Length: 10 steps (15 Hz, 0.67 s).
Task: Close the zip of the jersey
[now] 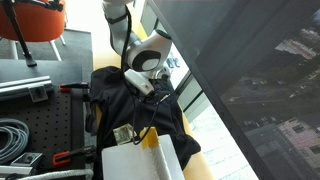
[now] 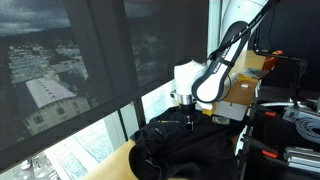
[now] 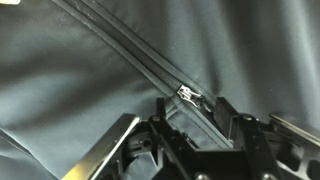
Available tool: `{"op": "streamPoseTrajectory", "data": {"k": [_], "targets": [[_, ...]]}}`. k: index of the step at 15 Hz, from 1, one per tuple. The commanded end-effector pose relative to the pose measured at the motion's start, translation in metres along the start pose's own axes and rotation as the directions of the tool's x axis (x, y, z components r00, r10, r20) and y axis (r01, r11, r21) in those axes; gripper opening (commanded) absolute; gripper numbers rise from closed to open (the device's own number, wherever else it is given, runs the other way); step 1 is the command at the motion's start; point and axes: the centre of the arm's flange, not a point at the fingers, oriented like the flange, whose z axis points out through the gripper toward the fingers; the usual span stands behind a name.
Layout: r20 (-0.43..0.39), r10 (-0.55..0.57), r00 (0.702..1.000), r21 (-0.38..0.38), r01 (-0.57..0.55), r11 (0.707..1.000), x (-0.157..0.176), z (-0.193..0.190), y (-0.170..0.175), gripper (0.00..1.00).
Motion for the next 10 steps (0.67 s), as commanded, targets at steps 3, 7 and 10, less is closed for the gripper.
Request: {"op": "streamPoseTrajectory", "data": {"k": [3,7,10], "targets": [[-0.009,-0.046,0.999,-0.013,0.046,0.999,0.0037,-0.0009,-0.0084,0.54],[-0.004,-0.054,0.999,-0.018,0.054,0.998,0.0024,0.0019,-0.0094,0.46],[-0.001,-0.050,0.999,-0.022,0.050,0.998,0.0012,0.0032,-0.0031,0.29]]}}
